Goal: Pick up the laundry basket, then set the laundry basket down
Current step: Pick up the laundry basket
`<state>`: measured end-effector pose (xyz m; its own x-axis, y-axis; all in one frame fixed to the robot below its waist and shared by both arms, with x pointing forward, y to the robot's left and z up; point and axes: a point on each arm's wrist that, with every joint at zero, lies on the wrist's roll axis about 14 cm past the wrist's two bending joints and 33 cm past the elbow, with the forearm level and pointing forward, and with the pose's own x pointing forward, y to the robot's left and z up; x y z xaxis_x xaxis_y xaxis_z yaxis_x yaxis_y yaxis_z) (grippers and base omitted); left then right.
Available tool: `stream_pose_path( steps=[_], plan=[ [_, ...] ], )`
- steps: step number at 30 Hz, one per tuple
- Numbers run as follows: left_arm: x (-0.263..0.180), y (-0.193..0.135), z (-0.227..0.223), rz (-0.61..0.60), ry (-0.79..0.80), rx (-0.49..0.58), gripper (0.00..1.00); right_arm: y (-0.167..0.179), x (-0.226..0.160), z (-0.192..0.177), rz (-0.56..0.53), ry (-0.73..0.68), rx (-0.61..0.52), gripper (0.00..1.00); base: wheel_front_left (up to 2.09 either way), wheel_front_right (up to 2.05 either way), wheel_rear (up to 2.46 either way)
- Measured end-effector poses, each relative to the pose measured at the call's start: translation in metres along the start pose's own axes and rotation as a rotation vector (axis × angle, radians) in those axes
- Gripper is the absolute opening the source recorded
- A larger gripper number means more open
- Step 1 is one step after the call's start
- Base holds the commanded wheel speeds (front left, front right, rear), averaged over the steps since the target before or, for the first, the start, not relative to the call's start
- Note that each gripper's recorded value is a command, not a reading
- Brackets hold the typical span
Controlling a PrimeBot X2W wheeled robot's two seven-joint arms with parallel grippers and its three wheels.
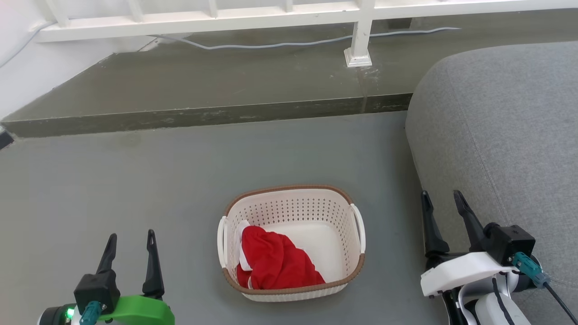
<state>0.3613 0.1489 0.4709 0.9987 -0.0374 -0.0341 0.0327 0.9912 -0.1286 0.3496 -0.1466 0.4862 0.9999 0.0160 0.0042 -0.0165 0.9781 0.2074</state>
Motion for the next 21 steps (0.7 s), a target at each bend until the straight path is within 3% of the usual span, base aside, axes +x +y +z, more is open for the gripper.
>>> stream_pose_path(
  steps=[21],
  plan=[
    [0.0091,-0.0034,-0.0035,-0.007,0.008,-0.002,1.00,-0.0024,0.0069,-0.0066,-0.009,0.021,0.004,1.00,0.00,0.00,0.00]
  ],
)
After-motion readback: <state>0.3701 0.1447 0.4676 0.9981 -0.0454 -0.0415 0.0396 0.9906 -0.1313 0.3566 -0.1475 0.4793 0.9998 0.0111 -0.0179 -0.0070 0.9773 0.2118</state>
